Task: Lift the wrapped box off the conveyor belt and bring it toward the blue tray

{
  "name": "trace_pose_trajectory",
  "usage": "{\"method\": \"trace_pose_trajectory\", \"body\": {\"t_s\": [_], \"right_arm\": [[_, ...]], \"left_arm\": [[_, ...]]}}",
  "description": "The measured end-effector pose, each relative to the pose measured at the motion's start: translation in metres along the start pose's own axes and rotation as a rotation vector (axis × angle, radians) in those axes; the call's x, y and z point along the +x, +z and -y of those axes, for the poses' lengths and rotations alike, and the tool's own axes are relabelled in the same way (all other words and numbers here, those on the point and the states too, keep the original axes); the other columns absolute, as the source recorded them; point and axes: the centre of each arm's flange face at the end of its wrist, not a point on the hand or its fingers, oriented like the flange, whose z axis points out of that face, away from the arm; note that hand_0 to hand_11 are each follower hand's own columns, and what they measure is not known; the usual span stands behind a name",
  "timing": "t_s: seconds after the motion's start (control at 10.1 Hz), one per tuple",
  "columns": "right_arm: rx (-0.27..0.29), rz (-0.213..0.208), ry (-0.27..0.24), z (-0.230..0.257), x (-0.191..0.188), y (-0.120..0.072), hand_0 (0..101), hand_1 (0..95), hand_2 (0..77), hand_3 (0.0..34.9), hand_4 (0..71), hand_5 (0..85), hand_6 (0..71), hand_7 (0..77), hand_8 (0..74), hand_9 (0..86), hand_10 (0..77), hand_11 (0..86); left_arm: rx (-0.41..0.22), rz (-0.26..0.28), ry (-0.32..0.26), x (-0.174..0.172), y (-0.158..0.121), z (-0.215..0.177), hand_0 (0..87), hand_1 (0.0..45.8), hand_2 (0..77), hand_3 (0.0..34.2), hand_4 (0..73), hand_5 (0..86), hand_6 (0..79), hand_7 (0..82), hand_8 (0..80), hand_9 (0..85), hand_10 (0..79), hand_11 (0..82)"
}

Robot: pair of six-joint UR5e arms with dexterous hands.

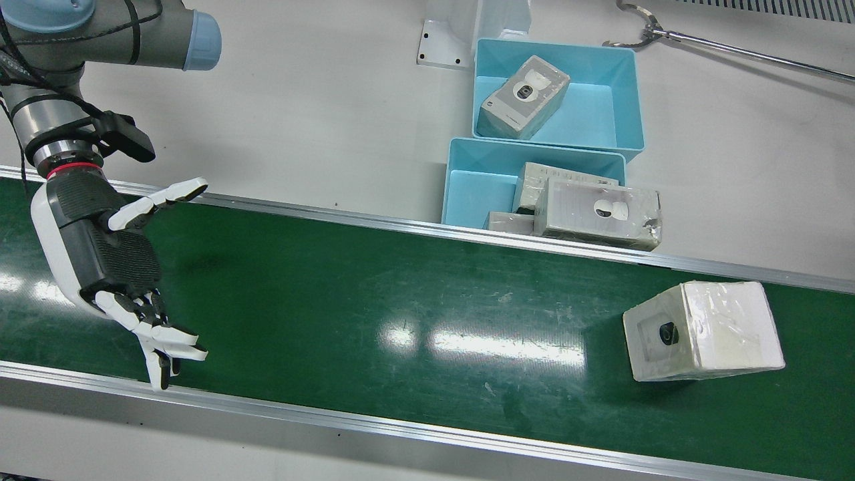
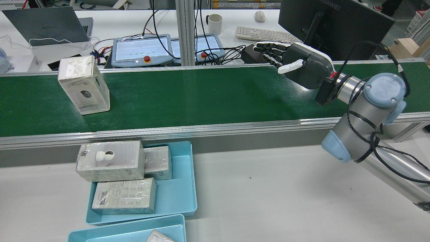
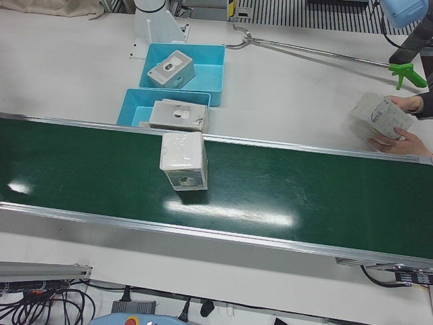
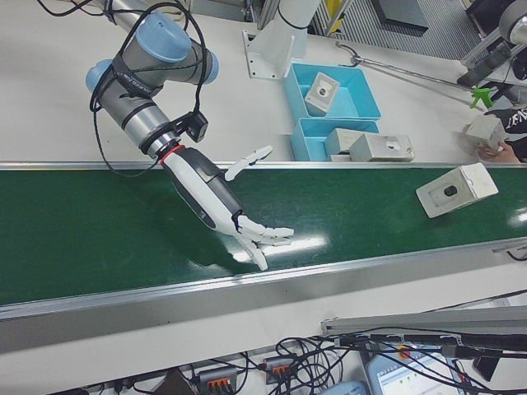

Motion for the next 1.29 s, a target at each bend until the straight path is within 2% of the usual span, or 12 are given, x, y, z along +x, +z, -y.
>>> {"method": "trace_pose_trajectory", "body": {"t_s": [1.29], "right_arm": [[0.025,0.002,0.012,0.014,0.0,-0.013,48,13.1,10.4,1.5,19.1,15.8,5.4,15.8,0.0,2.2,1.1,2.7]], "left_arm": [[0.0,0.0,0.0,0.0,0.0,0.0,0.0,0.0,1.1,0.0,0.0,0.5,0.0,0.5,0.5,0.5,0.5,0.0]]}}
